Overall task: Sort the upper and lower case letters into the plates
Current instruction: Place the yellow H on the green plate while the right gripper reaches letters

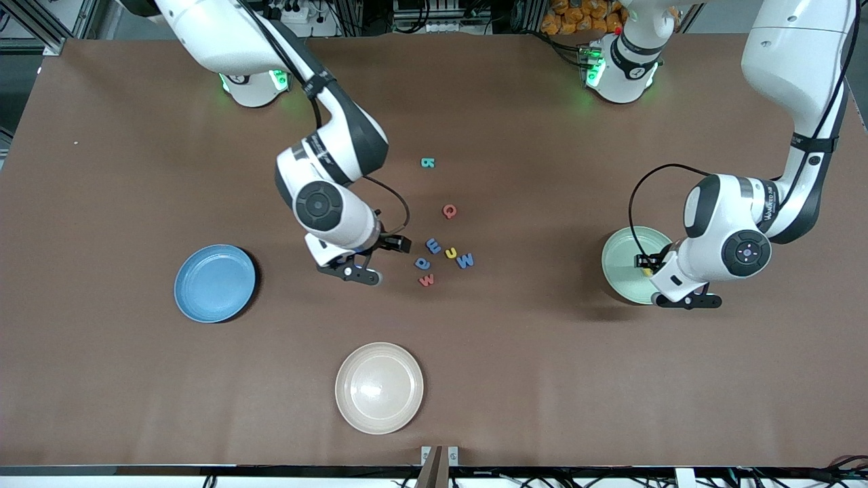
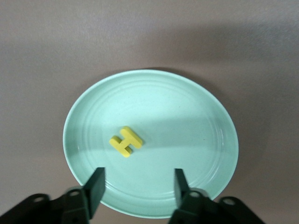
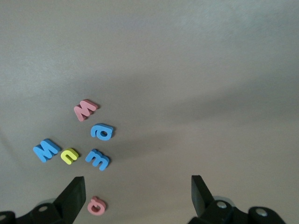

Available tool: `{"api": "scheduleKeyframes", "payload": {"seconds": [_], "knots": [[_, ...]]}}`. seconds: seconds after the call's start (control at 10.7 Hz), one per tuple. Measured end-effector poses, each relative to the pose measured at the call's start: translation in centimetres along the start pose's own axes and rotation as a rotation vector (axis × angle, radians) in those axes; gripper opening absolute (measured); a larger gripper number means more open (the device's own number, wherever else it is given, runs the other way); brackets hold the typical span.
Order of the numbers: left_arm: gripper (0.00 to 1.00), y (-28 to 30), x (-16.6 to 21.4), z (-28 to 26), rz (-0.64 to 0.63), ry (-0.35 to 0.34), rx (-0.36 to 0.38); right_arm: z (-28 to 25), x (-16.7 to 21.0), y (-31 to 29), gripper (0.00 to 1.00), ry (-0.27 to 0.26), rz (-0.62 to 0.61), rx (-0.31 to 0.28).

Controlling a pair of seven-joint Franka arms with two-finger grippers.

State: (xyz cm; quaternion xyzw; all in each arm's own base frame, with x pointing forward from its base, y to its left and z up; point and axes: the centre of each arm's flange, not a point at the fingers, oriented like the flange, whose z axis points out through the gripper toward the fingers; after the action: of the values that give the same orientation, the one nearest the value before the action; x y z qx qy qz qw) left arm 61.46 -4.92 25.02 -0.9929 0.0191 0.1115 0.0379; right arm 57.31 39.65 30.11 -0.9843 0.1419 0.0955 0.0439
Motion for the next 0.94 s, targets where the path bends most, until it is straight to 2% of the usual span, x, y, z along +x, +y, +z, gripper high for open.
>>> {"api": "scheduleKeyframes", "payload": {"seconds": [0.19, 0.28, 0.47, 0.66, 0.94], "knots": [[0.96, 0.4, 0.3, -2.5, 0.012, 0.043, 0.003, 2.5, -0.1, -1.0, 1.0, 0.015, 0.036, 0.018], [1.0, 1.4, 0.1, -4.5, 0.028, 0.068, 0.008, 3.9, 0.0, -1.5, 1.0, 0.026, 0.065, 0.03], [1.0, 5.2, -1.1, -8.9, 0.085, 0.12, 0.029, 6.4, 0.4, -1.6, 1.0, 0.021, 0.117, 0.033], [1.0, 10.0, -3.0, -12.8, 0.157, 0.181, 0.044, 8.7, 0.8, -1.7, 1.0, 0.023, 0.225, 0.042], [1.0, 13.3, -5.2, -16.3, 0.164, 0.219, -0.039, 9.9, 0.4, -3.3, 1.0, 0.035, 0.33, 0.068]]}}
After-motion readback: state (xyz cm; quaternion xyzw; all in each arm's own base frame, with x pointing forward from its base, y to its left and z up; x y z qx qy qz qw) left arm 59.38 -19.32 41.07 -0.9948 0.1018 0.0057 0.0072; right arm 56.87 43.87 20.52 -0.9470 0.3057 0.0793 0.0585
